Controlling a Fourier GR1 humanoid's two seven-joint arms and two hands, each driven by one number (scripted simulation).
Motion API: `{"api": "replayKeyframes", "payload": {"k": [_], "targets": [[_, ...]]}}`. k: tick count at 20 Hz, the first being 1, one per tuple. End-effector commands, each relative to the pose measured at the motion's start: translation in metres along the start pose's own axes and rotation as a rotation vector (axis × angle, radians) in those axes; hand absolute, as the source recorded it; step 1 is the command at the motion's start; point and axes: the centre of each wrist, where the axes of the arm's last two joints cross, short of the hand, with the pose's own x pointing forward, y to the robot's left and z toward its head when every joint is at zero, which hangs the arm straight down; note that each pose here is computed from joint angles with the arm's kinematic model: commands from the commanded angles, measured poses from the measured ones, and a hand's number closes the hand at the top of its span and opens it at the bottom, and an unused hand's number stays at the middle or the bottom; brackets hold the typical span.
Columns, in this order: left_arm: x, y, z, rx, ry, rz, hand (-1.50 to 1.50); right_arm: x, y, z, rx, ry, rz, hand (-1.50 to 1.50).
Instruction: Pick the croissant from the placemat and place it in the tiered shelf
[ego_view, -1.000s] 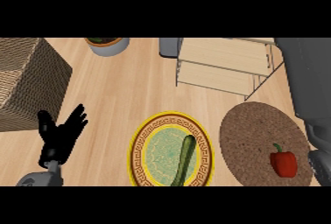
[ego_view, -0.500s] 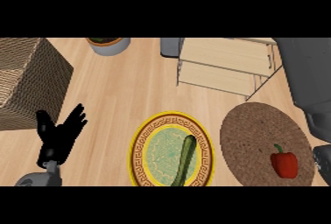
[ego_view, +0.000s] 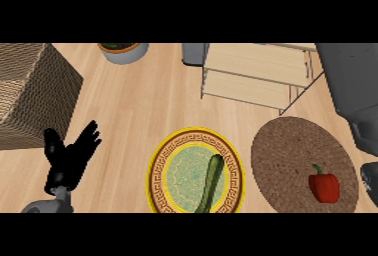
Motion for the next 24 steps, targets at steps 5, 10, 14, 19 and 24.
{"api": "replayKeyframes", "payload": {"k": [5, 10, 14, 19, 24], "targets": [[0.000, 0.003, -0.002, 0.002, -0.021, -0.006, 0.00, -0.007, -0.011, -0.008, -0.094, 0.087, -0.186, -1.50], [0.002, 0.009, 0.001, 0.005, -0.003, 0.007, 0.00, -0.011, -0.017, -0.005, -0.137, 0.110, -0.356, -1.50], [-0.002, 0.005, -0.002, 0.007, -0.015, 0.004, 0.00, -0.012, -0.030, -0.006, -0.162, 0.098, -0.518, -1.50], [0.008, 0.010, 0.000, -0.001, 0.001, -0.005, 0.00, -0.013, -0.054, -0.008, -0.210, 0.142, -0.685, -1.50], [-0.012, 0.022, 0.001, 0.034, 0.004, 0.008, 0.00, -0.042, -0.082, -0.009, -0.422, 0.181, -0.684, -1.50]]}}
